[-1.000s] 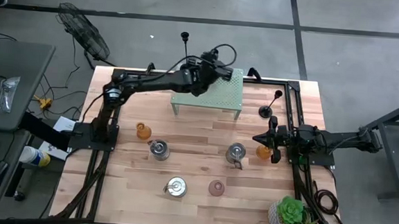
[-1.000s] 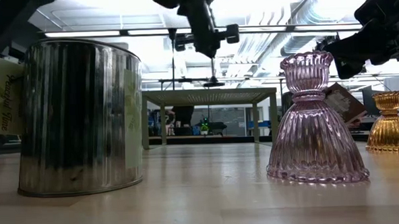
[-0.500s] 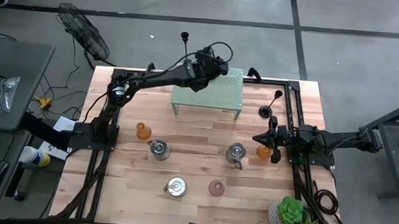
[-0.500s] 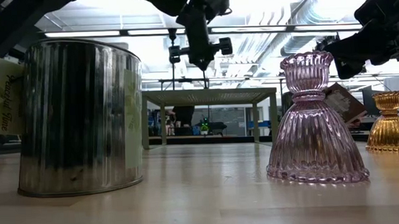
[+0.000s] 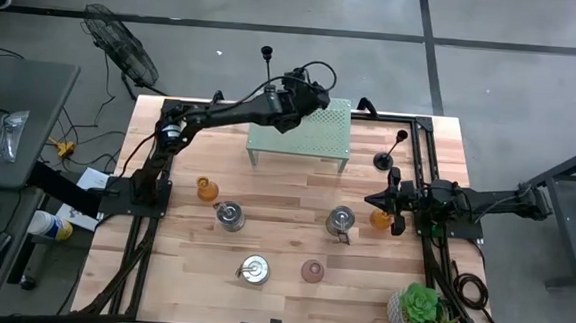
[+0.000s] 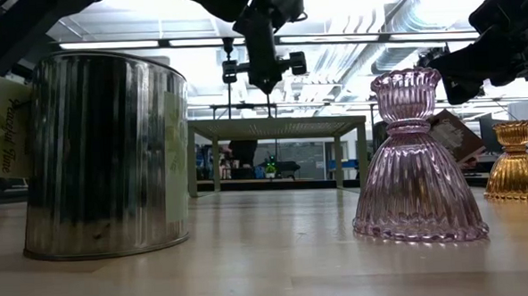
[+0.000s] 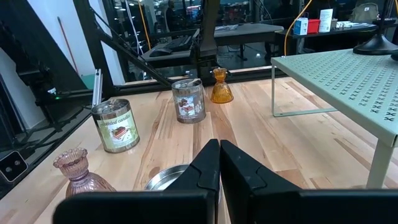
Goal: Pick & Place candle stick holders
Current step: Put the left black candle holder on the shelf
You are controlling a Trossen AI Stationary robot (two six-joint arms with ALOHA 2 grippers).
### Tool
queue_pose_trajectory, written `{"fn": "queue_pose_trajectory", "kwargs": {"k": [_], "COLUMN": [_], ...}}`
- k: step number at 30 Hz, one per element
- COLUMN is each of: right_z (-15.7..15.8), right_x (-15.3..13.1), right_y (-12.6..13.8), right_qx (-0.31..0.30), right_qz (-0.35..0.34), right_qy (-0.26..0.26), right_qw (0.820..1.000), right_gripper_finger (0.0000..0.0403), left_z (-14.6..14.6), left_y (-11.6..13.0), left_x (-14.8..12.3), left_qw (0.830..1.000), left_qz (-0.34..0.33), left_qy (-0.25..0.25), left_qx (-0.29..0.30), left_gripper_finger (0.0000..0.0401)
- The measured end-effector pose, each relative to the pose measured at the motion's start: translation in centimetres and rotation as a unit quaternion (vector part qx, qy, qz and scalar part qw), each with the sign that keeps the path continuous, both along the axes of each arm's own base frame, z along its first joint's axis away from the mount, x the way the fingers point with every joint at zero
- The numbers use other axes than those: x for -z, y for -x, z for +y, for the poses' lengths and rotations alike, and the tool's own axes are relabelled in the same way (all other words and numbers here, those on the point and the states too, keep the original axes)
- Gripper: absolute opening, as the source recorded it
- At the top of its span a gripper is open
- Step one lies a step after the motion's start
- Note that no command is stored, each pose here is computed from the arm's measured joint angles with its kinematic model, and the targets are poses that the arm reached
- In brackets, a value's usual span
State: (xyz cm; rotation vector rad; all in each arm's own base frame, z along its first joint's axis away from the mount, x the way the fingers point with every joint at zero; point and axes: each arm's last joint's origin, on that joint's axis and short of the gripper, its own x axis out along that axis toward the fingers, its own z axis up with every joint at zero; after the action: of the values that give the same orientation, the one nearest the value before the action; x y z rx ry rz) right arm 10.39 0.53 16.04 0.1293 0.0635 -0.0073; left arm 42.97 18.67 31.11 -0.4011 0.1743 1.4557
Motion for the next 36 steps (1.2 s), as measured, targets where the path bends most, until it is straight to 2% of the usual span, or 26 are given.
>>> {"fn": "queue_pose_trajectory", "kwargs": {"k": [36], "right_z": [0.0], "right_x": [0.0], "right_y": [0.0], "right_qx": [0.0], "right_qz": [0.0], "right_qy": [0.0], "right_qw": [1.0], "right_gripper_finger": [0.0004], "left_z": [0.54], "left_y": [0.16], "left_x": [0.1], "left_qw": [1.0], "left_qz": [-0.007], "left_qy": [0.021], "left_qx": [0.019], "left_gripper_finger": [0.0006]}}
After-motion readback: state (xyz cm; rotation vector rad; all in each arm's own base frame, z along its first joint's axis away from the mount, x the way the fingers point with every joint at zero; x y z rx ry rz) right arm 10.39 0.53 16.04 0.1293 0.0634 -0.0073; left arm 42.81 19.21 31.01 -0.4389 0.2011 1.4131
